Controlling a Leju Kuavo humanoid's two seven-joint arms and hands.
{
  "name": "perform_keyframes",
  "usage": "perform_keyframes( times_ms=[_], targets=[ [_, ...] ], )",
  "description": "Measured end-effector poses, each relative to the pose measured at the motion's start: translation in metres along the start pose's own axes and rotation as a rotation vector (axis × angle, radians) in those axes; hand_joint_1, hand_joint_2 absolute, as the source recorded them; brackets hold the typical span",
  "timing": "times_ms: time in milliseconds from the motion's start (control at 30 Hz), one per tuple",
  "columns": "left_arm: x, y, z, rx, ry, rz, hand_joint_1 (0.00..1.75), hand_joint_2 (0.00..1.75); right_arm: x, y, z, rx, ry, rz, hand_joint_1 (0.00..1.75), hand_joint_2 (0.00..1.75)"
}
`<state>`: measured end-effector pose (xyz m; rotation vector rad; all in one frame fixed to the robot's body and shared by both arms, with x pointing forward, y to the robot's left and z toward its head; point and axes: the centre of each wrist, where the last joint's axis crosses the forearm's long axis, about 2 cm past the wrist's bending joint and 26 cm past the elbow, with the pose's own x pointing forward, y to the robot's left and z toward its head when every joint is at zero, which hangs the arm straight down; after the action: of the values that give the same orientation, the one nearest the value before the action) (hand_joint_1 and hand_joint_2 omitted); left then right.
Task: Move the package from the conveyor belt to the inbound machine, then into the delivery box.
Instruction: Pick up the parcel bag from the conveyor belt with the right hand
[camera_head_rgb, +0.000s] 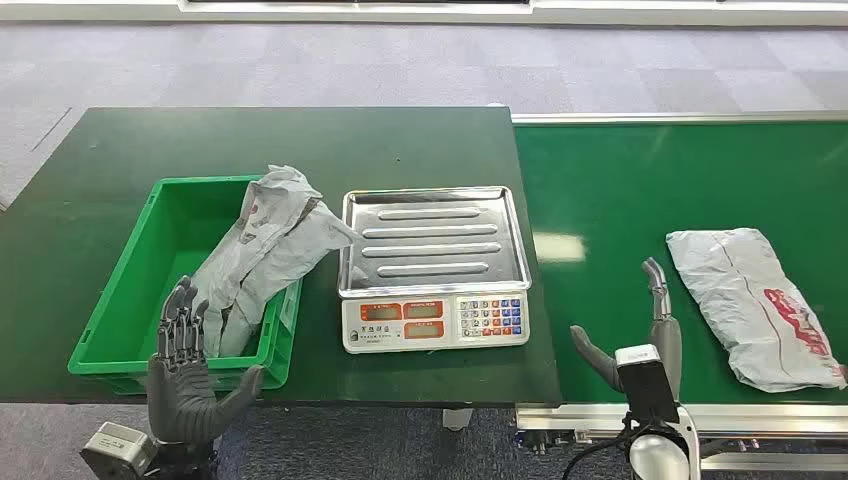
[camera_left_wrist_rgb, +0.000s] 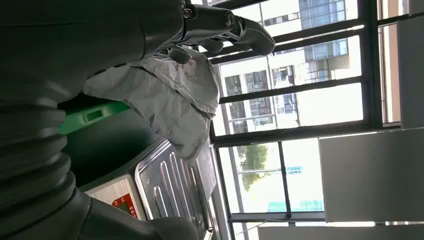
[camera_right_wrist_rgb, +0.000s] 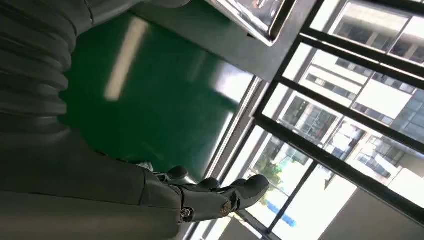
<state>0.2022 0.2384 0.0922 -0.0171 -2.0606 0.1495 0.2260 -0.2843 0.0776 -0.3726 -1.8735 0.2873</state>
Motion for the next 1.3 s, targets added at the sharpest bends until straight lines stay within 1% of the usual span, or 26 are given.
perform_keyframes(
  times_ms=[67,133,200,267,300,367,433,500,600,700,767,833,933,1200,1300],
  targets=[
    [0.000,0.000,0.000,0.001,-0.003,0.001,0.00,1.75,-0.004,-0.004,-0.008,-0.008,0.030,0.081,0.00,1.75],
    [0.000,0.000,-0.003,0.004,-0.012,0.006,0.00,1.75,-0.014,-0.016,-0.029,-0.023,0.093,0.259,0.00,1.75],
    [-0.001,-0.002,-0.007,0.006,-0.026,0.018,0.00,1.75,-0.032,-0.036,-0.060,-0.030,0.158,0.436,0.00,0.87],
    [-0.003,-0.005,-0.012,0.008,-0.036,0.033,0.00,1.75,-0.049,-0.062,-0.093,-0.035,0.239,0.562,0.00,0.00],
    [-0.004,-0.006,-0.014,0.010,-0.037,0.039,0.00,1.75,-0.056,-0.076,-0.108,-0.040,0.298,0.603,0.00,0.00],
    [-0.006,-0.008,-0.016,0.012,-0.038,0.051,0.00,1.75,-0.066,-0.103,-0.132,-0.049,0.456,0.664,0.00,0.00],
    [-0.007,-0.010,-0.018,0.011,-0.036,0.059,0.00,1.75,-0.074,-0.129,-0.146,-0.058,0.608,0.697,0.00,0.00],
    [-0.009,-0.011,-0.017,0.013,-0.030,0.066,0.00,1.75,-0.079,-0.151,-0.152,-0.063,0.745,0.712,0.00,0.00],
    [-0.011,-0.012,-0.017,0.018,-0.023,0.077,0.00,1.75,-0.090,-0.175,-0.146,-0.052,0.967,0.713,0.00,0.00],
    [-0.013,-0.014,-0.016,0.020,-0.015,0.085,0.00,1.75,-0.103,-0.194,-0.127,-0.016,1.180,0.692,0.00,0.00],
    [-0.014,-0.014,-0.016,0.016,-0.011,0.089,0.00,1.75,-0.112,-0.203,-0.111,0.019,1.293,0.682,0.00,0.00],
    [-0.016,-0.015,-0.016,0.011,-0.006,0.091,0.00,1.75,-0.118,-0.209,-0.097,0.043,1.364,0.679,0.00,0.00],
    [-0.017,-0.015,-0.016,0.008,-0.001,0.092,0.00,1.75,-0.123,-0.215,-0.086,0.054,1.410,0.677,0.00,0.00],
    [-0.021,-0.016,-0.015,0.004,0.011,0.092,0.00,1.75,-0.126,-0.221,-0.079,0.059,1.447,0.669,0.00,0.00],
    [-0.021,-0.017,-0.015,0.001,0.012,0.095,0.00,1.75,-0.127,-0.223,-0.076,0.092,1.497,0.675,0.00,0.00]
  ],
)
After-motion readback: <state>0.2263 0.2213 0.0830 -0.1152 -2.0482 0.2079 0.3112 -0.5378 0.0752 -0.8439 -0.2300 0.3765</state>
